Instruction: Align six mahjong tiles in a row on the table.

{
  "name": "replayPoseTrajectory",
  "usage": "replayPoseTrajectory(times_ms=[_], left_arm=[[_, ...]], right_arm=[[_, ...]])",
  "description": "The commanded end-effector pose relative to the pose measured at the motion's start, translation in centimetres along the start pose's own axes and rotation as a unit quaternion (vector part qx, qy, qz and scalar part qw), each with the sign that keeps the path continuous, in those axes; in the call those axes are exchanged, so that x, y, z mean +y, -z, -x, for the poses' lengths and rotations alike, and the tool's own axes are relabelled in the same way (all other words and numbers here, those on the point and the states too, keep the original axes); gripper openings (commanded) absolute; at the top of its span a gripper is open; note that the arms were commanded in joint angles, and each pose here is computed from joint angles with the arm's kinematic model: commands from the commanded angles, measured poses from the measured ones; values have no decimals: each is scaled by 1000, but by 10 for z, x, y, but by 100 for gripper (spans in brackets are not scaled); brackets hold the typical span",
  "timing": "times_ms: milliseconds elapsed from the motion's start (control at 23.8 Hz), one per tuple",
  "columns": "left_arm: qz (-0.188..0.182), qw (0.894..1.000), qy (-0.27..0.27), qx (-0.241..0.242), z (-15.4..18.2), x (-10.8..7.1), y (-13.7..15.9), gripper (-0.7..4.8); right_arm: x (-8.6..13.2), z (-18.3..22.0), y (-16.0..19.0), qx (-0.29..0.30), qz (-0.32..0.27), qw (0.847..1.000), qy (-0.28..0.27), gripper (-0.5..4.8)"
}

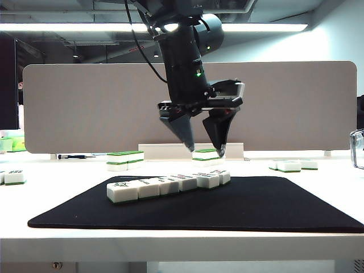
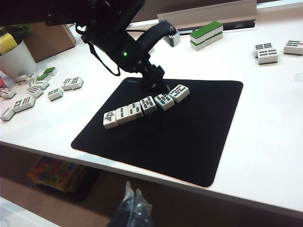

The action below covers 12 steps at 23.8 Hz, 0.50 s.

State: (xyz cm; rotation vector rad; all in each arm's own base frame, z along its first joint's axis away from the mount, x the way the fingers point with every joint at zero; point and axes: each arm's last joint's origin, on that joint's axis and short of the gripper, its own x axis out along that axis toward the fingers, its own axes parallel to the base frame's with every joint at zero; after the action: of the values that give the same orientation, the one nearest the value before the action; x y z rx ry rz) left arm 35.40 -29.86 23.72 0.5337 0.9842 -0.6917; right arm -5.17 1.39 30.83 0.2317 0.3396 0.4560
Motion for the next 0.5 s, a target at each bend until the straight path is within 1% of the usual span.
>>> replayPoseTrajectory(times_ms=[42,421,463,505], left_arm=[[1,1000,4,8,-5,-1,2,373],[0,999,7,37,-30,-3,7,371],[0,999,8,38,-31,-3,8,369],[0,999,6,36,-32,-3,7,349]], right_arm=[[1,3,0,-14,9,1000,-2,-1],[1,3,0,-14,9,1000,-3,-1],[1,3,0,-14,9,1000,-3,-1],[1,3,0,-14,9,1000,-3,-1]])
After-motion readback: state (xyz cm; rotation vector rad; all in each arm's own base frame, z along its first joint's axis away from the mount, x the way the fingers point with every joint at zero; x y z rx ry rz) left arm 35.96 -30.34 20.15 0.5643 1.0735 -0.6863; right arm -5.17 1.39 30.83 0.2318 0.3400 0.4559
